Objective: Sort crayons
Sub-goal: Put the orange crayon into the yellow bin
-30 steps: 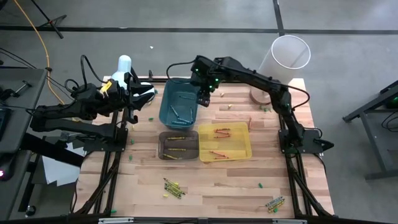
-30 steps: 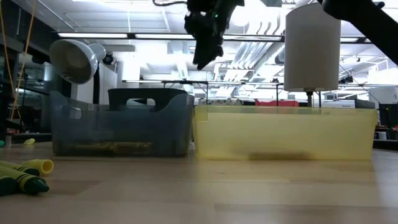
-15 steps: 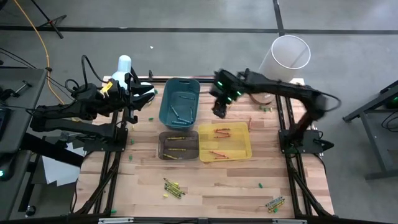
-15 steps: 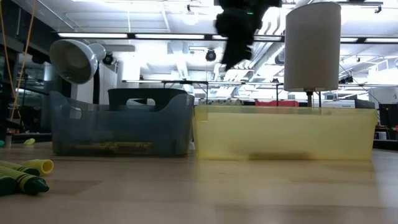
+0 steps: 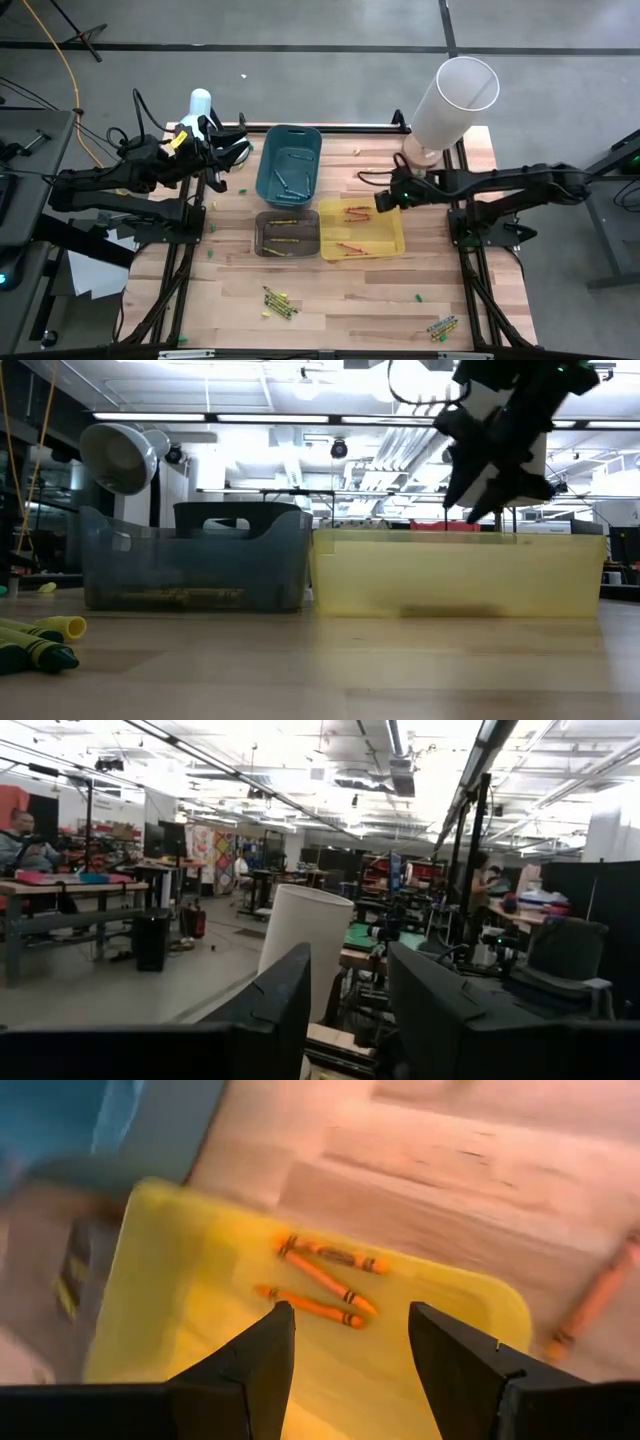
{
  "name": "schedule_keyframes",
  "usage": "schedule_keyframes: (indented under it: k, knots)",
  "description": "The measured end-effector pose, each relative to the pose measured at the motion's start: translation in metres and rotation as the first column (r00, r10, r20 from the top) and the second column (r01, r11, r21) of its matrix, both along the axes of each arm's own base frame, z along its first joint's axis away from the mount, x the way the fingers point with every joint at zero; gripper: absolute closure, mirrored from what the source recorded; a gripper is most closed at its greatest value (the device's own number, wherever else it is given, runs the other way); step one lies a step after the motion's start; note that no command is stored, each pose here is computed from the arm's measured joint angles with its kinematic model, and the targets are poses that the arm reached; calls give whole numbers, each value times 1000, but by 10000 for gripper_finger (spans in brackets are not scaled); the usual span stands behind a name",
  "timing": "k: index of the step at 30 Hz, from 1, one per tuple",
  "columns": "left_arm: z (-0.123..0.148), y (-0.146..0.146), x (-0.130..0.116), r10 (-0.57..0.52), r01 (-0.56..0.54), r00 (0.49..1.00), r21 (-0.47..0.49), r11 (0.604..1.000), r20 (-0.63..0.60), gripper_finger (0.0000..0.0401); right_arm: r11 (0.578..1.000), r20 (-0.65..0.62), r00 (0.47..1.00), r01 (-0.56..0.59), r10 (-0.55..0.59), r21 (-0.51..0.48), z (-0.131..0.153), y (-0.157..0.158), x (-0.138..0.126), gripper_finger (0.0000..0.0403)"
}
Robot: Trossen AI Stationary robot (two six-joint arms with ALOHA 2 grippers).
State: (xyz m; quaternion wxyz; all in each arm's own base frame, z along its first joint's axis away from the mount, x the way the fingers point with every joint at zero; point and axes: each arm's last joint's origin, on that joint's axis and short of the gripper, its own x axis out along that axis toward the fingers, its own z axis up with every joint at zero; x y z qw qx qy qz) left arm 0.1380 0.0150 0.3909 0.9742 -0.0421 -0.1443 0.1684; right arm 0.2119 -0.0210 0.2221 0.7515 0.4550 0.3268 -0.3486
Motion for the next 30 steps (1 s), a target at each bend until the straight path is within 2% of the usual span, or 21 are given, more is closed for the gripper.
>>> schedule_keyframes:
  k: [3, 7, 9, 13, 17, 21, 27, 30]
  knots:
    - [0, 0, 0, 0, 0, 1000, 0, 1000, -1, 282, 988, 25, 989, 141, -143, 70, -3, 1, -4, 213]
    - [0, 0, 0, 0, 0, 1000, -1, 1000, -1, 282, 980, 29, 982, 186, -188, 64, -2, -4, -5, 213]
    - [0, 0, 0, -1, 1, 1000, -2, 1000, -1, 282, 965, 10, 967, 253, -254, 64, -4, -8, -8, 213]
    - [0, 0, 0, -1, 1, 1000, -2, 1000, -1, 282, 901, -85, 904, 425, -419, 83, -10, -16, -20, 213]
    - [0, 0, 0, -1, 1, 1000, -1, 1000, -2, 281, 831, -180, 823, 554, -538, 50, -15, -23, -31, 213]
    - [0, 0, 0, -1, 1, 1000, -1, 1000, -2, 281, 801, -227, 782, 599, -580, 17, -23, -32, -31, 213]
    - [0, 0, 0, -1, 1, 1000, -2, 1000, -2, 282, 796, -326, 752, 606, -572, 2, -43, -38, -20, 213]
    - [0, 0, 0, -1, 1, 1000, -2, 1000, -2, 282, 766, -365, 711, 642, -600, -8, -53, -41, -17, 213]
